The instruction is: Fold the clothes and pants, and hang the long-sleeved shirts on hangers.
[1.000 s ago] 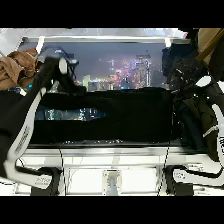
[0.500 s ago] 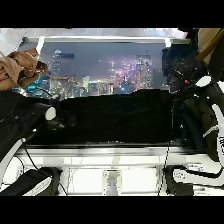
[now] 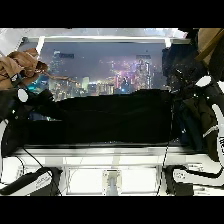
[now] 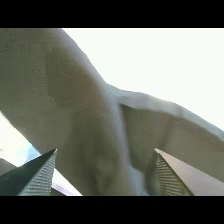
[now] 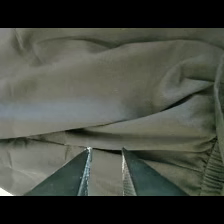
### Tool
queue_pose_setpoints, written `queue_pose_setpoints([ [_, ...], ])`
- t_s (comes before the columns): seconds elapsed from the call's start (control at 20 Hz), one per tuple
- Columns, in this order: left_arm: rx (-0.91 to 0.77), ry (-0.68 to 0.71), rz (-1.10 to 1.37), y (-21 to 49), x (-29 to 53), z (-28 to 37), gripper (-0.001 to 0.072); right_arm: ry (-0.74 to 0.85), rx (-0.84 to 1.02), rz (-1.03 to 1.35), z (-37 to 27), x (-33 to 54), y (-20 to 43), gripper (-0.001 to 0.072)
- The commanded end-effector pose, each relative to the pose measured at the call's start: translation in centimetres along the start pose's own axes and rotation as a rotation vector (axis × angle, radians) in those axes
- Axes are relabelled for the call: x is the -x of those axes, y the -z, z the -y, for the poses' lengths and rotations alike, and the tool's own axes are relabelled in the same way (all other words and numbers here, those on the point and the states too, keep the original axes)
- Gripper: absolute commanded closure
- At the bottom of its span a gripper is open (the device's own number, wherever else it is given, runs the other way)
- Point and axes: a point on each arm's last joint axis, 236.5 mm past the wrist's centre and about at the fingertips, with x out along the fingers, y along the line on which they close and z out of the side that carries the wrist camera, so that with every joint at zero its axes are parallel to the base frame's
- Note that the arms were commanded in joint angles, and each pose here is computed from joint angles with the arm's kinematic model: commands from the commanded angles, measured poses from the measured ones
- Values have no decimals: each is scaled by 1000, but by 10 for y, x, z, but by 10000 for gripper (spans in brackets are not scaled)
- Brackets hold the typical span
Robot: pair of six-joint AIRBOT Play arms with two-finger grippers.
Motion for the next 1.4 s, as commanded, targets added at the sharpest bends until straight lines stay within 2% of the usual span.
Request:
queue_pose_setpoints([
  [0.0, 26, -72, -96, 2, -38, -23, -2, 1, 0, 10, 0, 0, -3, 486],
  [0.35, 16, -97, -189, 3, -74, -10, 3, 2, 0, 11, 0, 0, -3, 486],
  [0.4, 15, -95, -183, 1, -73, -9, 43, 2, 0, 11, 0, 0, -3, 487],
  [0.5, -12, -92, -182, -1, -72, -11, 424, 2, 0, 11, 0, 0, -3, 486],
  [0.55, -44, -89, -183, -1, -72, -10, 565, 2, 0, 11, 0, 0, -3, 486],
  [0.7, -69, -87, -188, 0, -72, -10, 571, 4, 0, 17, 1, 0, -4, 486],
  [0.75, -83, -91, -199, 2, -71, -11, 701, 4, 0, 16, 1, 0, -4, 486],
  [0.9, -131, -143, -184, -9, -53, -29, 701, 1, 0, 8, 0, 0, -2, 486],
  [1.05, -128, -162, -65, -37, 3, -43, 701, 1, 0, 7, 0, 0, -2, 487],
  [1.15, -155, -223, -11, -35, 43, -64, 701, 0, -2, 5, 0, 0, -1, 487],
  [1.35, -106, -319, -139, 69, 51, -127, 701, -18, -4, -30, -5, 0, 7, 487],
])
